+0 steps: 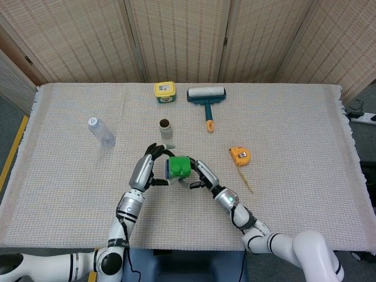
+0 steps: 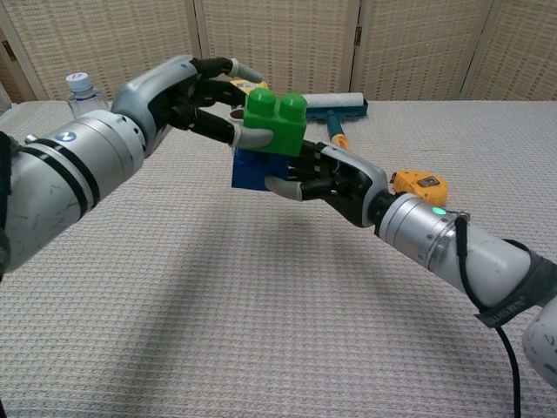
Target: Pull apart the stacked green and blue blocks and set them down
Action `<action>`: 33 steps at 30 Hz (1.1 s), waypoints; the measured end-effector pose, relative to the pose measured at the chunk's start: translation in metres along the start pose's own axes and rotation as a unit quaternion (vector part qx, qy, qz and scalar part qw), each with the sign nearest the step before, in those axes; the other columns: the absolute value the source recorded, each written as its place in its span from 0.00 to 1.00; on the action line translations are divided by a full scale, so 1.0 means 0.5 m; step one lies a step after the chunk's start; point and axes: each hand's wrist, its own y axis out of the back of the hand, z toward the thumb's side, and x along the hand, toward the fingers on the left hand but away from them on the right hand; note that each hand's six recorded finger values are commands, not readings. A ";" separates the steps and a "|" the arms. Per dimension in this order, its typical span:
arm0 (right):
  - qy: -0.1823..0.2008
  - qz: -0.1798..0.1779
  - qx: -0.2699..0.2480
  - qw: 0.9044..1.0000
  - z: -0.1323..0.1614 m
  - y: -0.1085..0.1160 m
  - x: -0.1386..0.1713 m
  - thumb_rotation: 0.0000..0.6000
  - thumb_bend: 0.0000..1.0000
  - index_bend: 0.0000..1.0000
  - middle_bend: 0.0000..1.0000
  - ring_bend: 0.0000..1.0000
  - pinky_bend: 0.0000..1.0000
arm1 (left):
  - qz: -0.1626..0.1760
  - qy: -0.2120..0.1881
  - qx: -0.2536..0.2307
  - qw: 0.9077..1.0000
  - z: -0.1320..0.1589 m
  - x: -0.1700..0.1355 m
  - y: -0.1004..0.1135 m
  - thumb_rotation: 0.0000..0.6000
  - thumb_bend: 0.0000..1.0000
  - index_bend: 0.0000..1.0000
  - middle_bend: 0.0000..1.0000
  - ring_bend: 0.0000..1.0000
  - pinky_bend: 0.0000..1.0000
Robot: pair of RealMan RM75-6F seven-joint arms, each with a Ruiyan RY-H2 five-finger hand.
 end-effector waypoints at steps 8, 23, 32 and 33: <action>-0.005 -0.006 0.015 1.000 -0.012 0.002 0.001 1.00 0.45 0.66 0.48 0.33 0.09 | 0.012 -0.018 -0.013 1.000 0.024 0.005 0.014 1.00 0.24 0.28 0.70 0.21 0.00; 0.028 -0.003 0.140 0.990 0.035 0.017 0.024 1.00 0.45 0.66 0.48 0.33 0.09 | 0.062 -0.026 0.023 0.998 -0.009 0.004 0.091 1.00 0.24 0.28 0.70 0.20 0.00; 0.017 -0.002 0.318 0.948 0.096 0.049 0.077 1.00 0.45 0.66 0.48 0.33 0.09 | 0.064 -0.012 0.083 0.994 -0.075 -0.017 0.126 1.00 0.24 0.27 0.70 0.20 0.00; 0.014 -0.003 0.337 0.942 0.100 0.054 0.085 1.00 0.45 0.66 0.48 0.33 0.09 | 0.062 -0.012 0.091 0.994 -0.082 -0.019 0.127 1.00 0.24 0.27 0.70 0.20 0.00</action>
